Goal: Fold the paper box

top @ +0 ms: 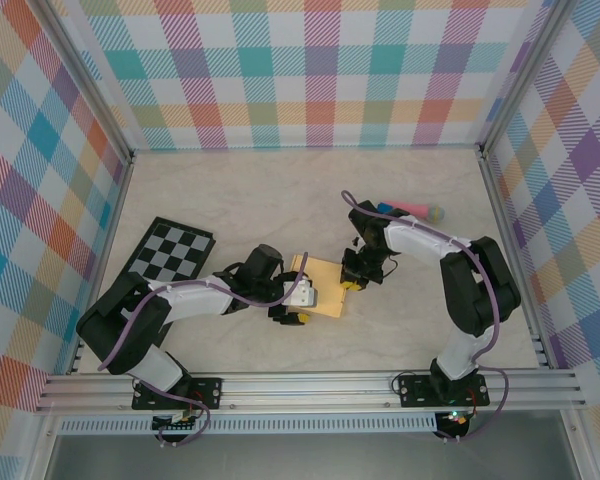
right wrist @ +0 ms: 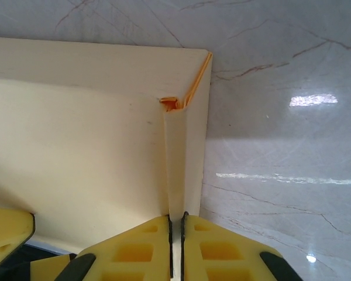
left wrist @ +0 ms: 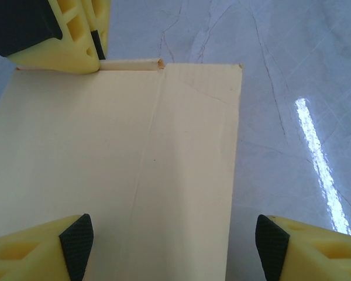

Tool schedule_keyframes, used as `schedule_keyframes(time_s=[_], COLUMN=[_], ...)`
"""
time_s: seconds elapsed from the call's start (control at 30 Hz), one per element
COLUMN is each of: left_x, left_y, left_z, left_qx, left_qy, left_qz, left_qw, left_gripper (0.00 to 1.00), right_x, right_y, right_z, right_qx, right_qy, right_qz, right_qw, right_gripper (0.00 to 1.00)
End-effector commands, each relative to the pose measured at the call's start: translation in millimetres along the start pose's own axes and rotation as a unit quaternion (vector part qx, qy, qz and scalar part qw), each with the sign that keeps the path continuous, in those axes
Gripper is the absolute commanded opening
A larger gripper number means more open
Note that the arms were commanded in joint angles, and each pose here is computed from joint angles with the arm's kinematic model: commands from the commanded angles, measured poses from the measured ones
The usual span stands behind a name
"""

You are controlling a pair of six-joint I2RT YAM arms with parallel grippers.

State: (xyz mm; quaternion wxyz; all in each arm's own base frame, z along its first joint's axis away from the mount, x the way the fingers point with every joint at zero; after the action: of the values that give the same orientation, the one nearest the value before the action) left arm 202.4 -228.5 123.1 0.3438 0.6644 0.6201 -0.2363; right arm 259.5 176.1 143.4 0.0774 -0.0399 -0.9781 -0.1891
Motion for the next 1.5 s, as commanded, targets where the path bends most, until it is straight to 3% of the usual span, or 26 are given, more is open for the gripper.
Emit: schedule_keyframes(time_s=[0.0, 0.27, 0.33, 0.37, 0.7, 0.9, 1.03, 1.17, 1.47], left_x=[-12.6, -40.7, -40.8, -39.7, -15.3, -10.7, -15.3, -26.7, -34.7], left_y=[-4.3, -8.8, -10.8, -13.8, -24.2, -18.8, -12.8, -13.5, -12.9], left_z=[-9.2, -61.0, -74.0, -80.1, -104.9, -103.3, -102.3, -104.3, -104.7], left_qx=[0.003, -0.043, -0.072, -0.085, -0.129, -0.134, -0.164, -0.143, -0.131], left_qy=[-0.022, -0.044, -0.041, -0.04, 0.018, 0.026, -0.002, -0.046, -0.077], left_qz=[0.011, 0.059, 0.079, 0.095, 0.157, 0.17, 0.18, 0.202, 0.215], left_qw=[1.0, 0.996, 0.993, 0.991, 0.979, 0.976, 0.97, 0.968, 0.965], left_gripper=[0.77, 0.81, 0.97, 1.0, 1.0, 0.99, 0.98, 0.96, 0.95], right_x=[2.1, 5.3, 4.9, 4.2, -2.1, 7.9, 12.3, 16.3, 22.0], right_y=[-7.7, 5.0, 7.7, 7.9, -11.1, -14.1, -12.7, -12.8, -19.3], right_z=[7.1, -18.3, -27.3, -31.5, -55.5, -55.4, -53.4, -52.4, -43.4], right_qx=[0.036, 0.016, 0.009, 0.003, -0.121, -0.15, -0.184, -0.199, -0.199], right_qy=[0.001, 0.004, 0.012, 0.018, 0.098, 0.127, 0.144, 0.164, 0.187], right_qz=[-0.004, -0.041, -0.055, -0.059, -0.063, -0.089, -0.091, -0.098, -0.096], right_qw=[0.999, 0.999, 0.998, 0.998, 0.986, 0.976, 0.968, 0.961, 0.957], right_gripper=[0.09, 0.07, 0.07, 0.06, 0.05, 0.04, 0.04, 0.04, 0.03])
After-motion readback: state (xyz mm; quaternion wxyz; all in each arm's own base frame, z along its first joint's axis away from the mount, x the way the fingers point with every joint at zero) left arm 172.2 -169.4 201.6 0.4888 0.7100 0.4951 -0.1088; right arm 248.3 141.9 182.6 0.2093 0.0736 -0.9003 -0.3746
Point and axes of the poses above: each hand's point on the last joint's axis, 136 mm out from that joint toward the fingers, its own z axis out along the fingers, its own y axis along the line the jaws close on, x = y × z, the point moved 10 cm from there along -z, back along the fingers, and after that the axes turned 7 degrees about -z, right-handed, at the moved point
